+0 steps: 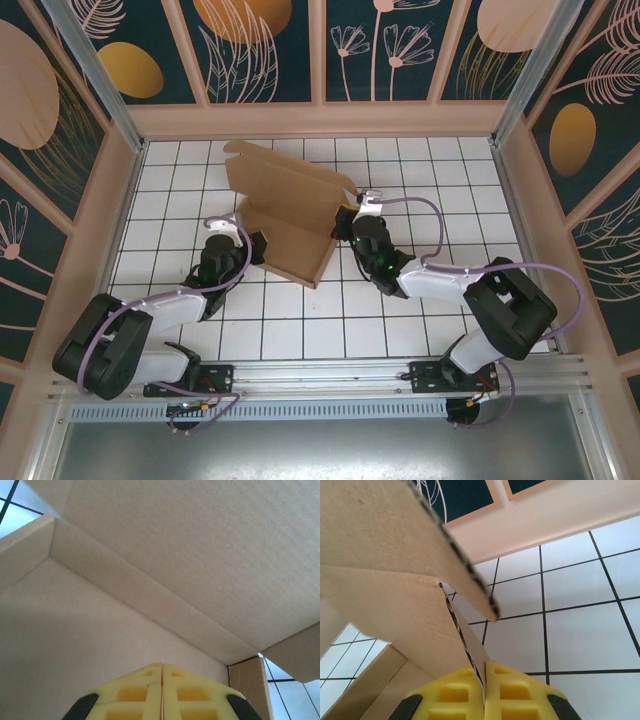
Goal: Fold the paper box
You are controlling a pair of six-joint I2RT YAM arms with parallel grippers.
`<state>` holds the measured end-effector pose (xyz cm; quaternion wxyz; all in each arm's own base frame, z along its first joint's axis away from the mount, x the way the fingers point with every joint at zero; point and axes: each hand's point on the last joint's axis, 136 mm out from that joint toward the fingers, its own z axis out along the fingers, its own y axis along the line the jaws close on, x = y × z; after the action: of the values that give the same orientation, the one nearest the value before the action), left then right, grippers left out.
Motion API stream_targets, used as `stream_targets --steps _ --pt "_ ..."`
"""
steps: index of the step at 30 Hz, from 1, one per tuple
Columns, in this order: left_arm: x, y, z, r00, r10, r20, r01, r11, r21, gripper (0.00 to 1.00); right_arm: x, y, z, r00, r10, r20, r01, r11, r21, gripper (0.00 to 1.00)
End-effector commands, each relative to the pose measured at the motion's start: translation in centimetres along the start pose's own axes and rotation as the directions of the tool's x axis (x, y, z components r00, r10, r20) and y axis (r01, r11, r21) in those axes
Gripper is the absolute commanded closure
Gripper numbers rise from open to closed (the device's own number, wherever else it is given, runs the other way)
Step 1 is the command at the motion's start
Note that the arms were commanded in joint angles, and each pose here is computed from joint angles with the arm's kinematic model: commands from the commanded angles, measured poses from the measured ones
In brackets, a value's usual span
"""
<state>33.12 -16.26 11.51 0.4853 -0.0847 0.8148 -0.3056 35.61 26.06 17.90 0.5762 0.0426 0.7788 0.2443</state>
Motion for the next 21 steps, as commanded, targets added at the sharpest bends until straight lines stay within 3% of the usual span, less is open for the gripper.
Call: stream_targets --steps 1,4,7,9,14,17,21 --pt "-0.3 -1.0 -0.7 1.000 -0.017 0.007 0.017 0.999 0.038 0.90 0.3 -0.8 -0.4 0.999 -0.044 0.014 0.044 0.998 0.038 1.00" --pt "-2.1 -2.1 -1.4 0.999 0.020 0.046 -0.022 0.999 0.050 0.84 -0.2 -0.1 -0.5 0.976 -0.217 0.024 0.217 0.976 0.011 1.00" --pt "-4.4 -3.5 -2.5 0.989 0.118 0.087 -0.122 0.991 0.045 0.68 0.1 0.9 -0.7 0.907 -0.421 0.008 0.420 0.905 -0.067 1.00" --pt "-5.8 -3.9 -3.1 0.976 0.188 0.111 -0.191 0.981 0.019 0.63 0.6 1.3 -0.8 0.861 -0.509 -0.004 0.503 0.851 -0.150 1.00" --pt "-9.5 -4.2 -3.6 0.935 0.318 0.158 -0.313 0.948 -0.057 0.61 1.0 1.1 -0.7 0.825 -0.565 -0.018 0.514 0.763 -0.391 1.00" --pt "-11.9 -3.3 -3.4 0.934 0.310 0.178 -0.302 0.951 -0.072 0.47 0.6 0.8 -0.6 0.791 -0.612 0.017 0.551 0.699 -0.456 1.00" --pt "-14.6 -3.0 -3.4 0.907 0.356 0.225 -0.349 0.934 -0.070 0.42 -1.3 -1.1 0.2 0.757 -0.650 0.069 0.592 0.635 -0.496 1.00"
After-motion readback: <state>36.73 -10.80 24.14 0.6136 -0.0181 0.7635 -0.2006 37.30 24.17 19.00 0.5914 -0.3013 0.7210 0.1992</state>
